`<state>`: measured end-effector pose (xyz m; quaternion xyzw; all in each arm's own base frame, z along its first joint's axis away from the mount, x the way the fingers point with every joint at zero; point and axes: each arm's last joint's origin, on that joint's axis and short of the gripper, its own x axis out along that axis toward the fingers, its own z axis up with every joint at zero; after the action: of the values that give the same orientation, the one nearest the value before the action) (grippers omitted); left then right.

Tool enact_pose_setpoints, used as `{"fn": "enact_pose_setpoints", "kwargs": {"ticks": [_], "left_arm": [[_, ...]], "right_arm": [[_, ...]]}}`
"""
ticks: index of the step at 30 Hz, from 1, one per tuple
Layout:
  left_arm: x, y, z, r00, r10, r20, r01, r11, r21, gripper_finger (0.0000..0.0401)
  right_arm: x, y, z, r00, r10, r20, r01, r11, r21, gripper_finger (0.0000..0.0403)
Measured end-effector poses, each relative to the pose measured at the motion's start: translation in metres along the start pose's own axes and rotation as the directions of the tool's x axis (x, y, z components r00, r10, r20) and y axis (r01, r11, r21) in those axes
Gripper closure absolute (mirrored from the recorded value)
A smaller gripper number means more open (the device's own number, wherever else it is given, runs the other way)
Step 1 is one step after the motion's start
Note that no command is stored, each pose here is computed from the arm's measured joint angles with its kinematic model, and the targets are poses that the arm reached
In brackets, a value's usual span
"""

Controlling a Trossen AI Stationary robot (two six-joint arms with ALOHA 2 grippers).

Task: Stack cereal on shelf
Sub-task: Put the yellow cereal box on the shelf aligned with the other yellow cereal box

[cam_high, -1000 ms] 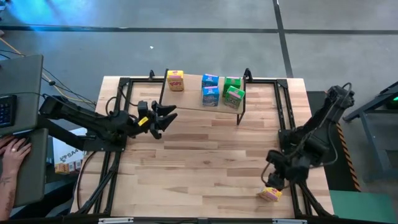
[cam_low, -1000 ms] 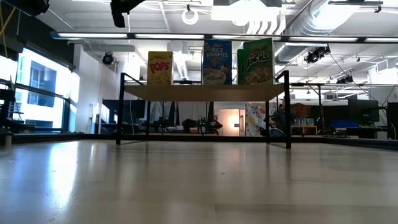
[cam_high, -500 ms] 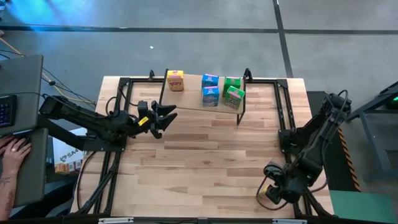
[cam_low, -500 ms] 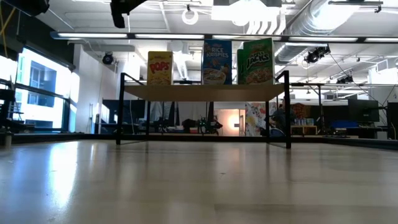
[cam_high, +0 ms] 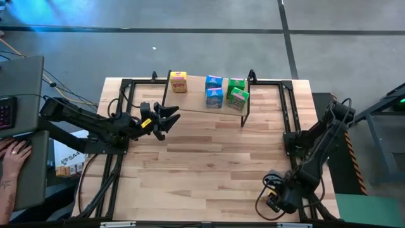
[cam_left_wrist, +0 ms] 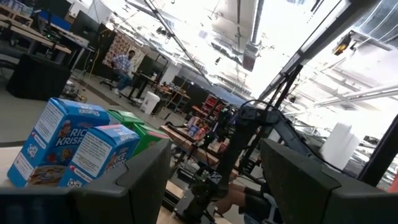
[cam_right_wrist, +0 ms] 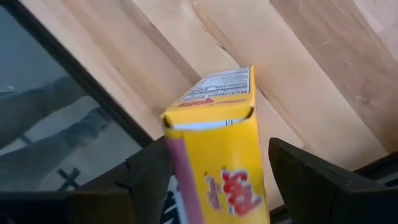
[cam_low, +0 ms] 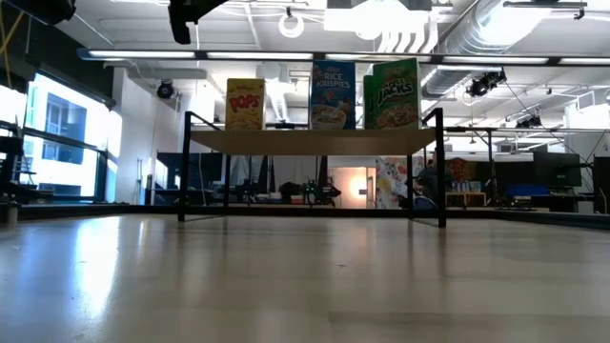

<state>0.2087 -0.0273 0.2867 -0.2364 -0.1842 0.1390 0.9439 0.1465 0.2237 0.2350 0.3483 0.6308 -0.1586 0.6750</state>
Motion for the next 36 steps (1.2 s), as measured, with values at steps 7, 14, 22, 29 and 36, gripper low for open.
{"fn": "enact_pose_setpoints", "kwargs": {"ticks": [7, 14, 22, 29, 36], "left_arm": [[0.0, 0.001, -0.001, 1.0, 0.013, -0.007, -0.013, 0.998, 0.064, 0.016], [-0.002, 0.001, 0.006, 1.0, 0.007, 0.014, -0.009, 0.992, 0.128, 0.016], [-0.011, 0.013, 0.013, 0.993, 0.083, -0.079, -0.071, 0.987, 0.143, 0.016], [-0.017, 0.017, 0.014, 0.985, 0.093, -0.142, -0.068, 0.983, 0.171, 0.016], [-0.023, 0.011, 0.027, 0.983, -0.014, -0.183, 0.036, 0.992, 0.119, 0.016]], "right_arm": [[0.019, 0.004, -0.001, 0.998, -0.067, -0.006, 0.067, 0.998, -0.004, 0.0151], [0.028, 0.006, -0.001, 0.997, -0.083, 0.003, 0.083, 0.997, -0.001, 0.0151], [0.028, 0.007, 0.001, 0.996, -0.077, 0.036, 0.077, 0.997, 0.001, 0.0205], [0.025, 0.012, 0.0, 0.998, -0.04, 0.037, 0.04, 0.999, 0.001, 0.028], [-0.005, 0.037, 0.007, 0.981, 0.072, 0.18, -0.056, 0.994, -0.092, 0.0299]]}}
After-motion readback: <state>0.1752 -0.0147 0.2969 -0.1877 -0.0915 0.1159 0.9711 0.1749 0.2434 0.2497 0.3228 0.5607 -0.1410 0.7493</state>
